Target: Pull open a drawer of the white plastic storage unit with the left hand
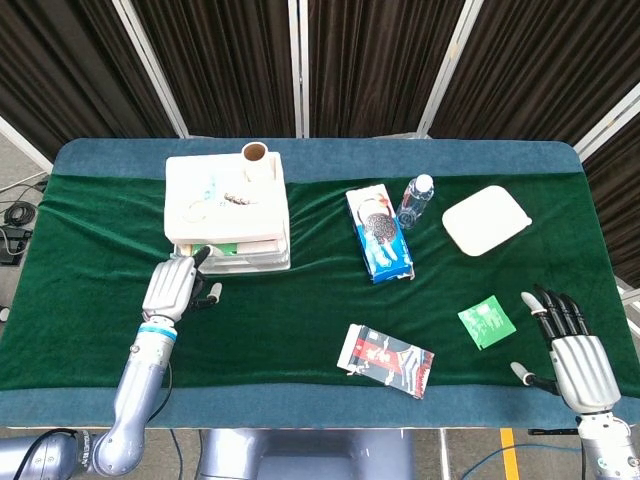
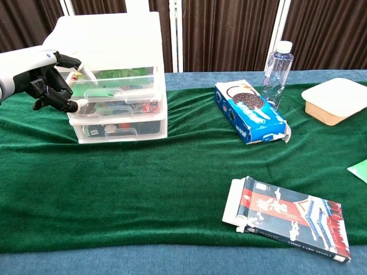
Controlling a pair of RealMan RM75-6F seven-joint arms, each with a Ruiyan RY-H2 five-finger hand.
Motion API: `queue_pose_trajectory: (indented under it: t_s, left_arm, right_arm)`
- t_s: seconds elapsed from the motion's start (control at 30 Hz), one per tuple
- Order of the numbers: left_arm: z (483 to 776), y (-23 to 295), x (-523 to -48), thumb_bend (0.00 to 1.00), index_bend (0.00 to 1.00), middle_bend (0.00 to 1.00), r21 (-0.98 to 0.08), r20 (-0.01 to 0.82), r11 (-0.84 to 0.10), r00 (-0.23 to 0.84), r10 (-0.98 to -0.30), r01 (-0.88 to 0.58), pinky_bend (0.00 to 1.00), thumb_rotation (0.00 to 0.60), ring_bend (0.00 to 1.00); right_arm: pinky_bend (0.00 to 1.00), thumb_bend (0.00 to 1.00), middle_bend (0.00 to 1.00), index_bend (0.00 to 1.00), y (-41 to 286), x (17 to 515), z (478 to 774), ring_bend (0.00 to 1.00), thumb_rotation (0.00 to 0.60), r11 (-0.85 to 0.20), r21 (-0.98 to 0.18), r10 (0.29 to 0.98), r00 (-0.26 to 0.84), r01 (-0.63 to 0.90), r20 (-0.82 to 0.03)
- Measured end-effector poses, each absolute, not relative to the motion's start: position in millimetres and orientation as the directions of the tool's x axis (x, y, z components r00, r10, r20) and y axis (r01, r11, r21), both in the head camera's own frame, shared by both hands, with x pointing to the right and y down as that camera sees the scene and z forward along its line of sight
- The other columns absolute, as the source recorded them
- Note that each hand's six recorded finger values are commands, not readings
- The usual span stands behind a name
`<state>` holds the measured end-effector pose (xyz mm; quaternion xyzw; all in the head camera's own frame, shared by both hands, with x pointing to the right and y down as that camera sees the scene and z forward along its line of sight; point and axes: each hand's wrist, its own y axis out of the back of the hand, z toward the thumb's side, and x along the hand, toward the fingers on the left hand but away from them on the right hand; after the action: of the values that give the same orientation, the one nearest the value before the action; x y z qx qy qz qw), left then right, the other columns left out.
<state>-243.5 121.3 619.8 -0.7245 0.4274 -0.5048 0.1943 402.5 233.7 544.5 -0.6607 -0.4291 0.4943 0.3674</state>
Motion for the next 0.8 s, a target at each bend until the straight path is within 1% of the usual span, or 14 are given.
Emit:
queue_pose_trajectory:
  t_s: [0.33, 0.47, 0.63, 0.8]
  left_arm:
    - [609.6, 125.7, -243.0, 0.44, 0.48, 0.96, -0.706, 0.549, -0.553, 0.153, -0.822, -0.443, 0.79, 0.6, 0.81]
    - [609.4, 129.5, -242.9, 0.44, 0.54, 0.96, -0.703, 0.55, -0.557, 0.16, -0.82, -0.441, 0.79, 0.6, 0.81]
    - [611.5, 133.6, -240.8, 0.44, 0.58, 0.96, -0.698, 0.557, -0.569, 0.171, -0.813, -0.435, 0.79, 0.6, 0.81]
    - [609.9, 136.1, -237.3, 0.44, 0.6, 0.96, -0.69, 0.556, -0.576, 0.188, -0.81, -0.439, 0.79, 0.6, 0.81]
  right_arm:
    - [0.0, 0.04, 0.0, 0.0, 233.8, 402.0, 544.2, 0.0, 0.6, -0.361, -0.91, 0.93, 0.144, 0.203, -0.337]
    - [0.0, 0.04, 0.0, 0.0, 233.9, 402.1, 543.7, 0.0, 0.6, -0.36, -0.911, 0.931, 0.144, 0.204, -0.335]
    - [0.0, 0.04, 0.0, 0.0, 233.7, 402.0, 543.5, 0.0, 0.6, -0.358, -0.911, 0.932, 0.145, 0.204, -0.334]
    - [0.0, 0.04, 0.0, 0.0, 233.5, 401.9, 543.1, 0.0, 0.6, -0.357, -0.911, 0.932, 0.146, 0.206, -0.332]
